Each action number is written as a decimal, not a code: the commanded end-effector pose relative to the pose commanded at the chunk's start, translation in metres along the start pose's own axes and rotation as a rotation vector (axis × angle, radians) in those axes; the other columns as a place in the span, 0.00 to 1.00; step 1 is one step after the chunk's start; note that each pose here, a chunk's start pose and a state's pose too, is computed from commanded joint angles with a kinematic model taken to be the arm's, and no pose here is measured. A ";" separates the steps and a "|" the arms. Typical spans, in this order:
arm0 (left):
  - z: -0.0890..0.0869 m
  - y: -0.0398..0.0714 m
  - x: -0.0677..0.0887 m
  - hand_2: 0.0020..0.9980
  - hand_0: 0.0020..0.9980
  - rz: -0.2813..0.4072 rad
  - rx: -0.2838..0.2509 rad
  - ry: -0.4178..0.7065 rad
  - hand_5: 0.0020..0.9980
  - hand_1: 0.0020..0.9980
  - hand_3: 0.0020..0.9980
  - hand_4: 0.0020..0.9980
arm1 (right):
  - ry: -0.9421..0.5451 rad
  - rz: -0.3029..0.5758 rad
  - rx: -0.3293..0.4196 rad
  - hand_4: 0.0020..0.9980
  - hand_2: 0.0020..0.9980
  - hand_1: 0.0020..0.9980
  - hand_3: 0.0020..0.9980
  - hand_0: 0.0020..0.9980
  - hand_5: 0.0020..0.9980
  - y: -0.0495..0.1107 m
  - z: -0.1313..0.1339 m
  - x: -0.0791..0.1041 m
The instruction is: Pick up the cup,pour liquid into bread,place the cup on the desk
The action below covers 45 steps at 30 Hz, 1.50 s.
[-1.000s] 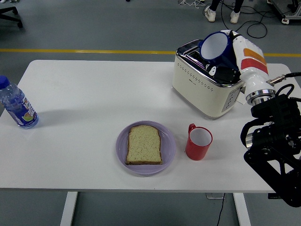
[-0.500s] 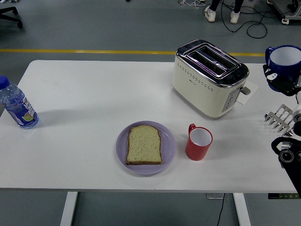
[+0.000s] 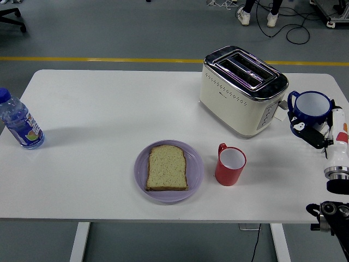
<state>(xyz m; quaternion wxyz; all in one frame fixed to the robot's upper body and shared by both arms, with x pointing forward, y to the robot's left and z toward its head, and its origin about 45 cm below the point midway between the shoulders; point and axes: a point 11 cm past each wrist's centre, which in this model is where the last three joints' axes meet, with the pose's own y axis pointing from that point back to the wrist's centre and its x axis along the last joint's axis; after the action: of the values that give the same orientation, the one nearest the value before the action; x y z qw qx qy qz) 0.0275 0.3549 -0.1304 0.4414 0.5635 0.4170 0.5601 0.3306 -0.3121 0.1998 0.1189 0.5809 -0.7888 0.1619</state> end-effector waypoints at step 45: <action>0.003 0.000 -0.005 0.65 0.63 -0.009 -0.005 -0.007 0.87 0.64 0.50 0.24 | -0.153 0.005 -0.075 0.58 0.63 0.46 0.75 0.47 0.00 0.031 0.093 -0.023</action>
<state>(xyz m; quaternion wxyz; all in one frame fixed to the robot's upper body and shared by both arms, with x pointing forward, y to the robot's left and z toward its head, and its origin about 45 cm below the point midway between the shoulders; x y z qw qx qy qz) 0.0300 0.3497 -0.1312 0.4470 0.5624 0.4164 0.5572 0.3081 -0.3200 0.1023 0.0797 0.5847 -0.8026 0.0877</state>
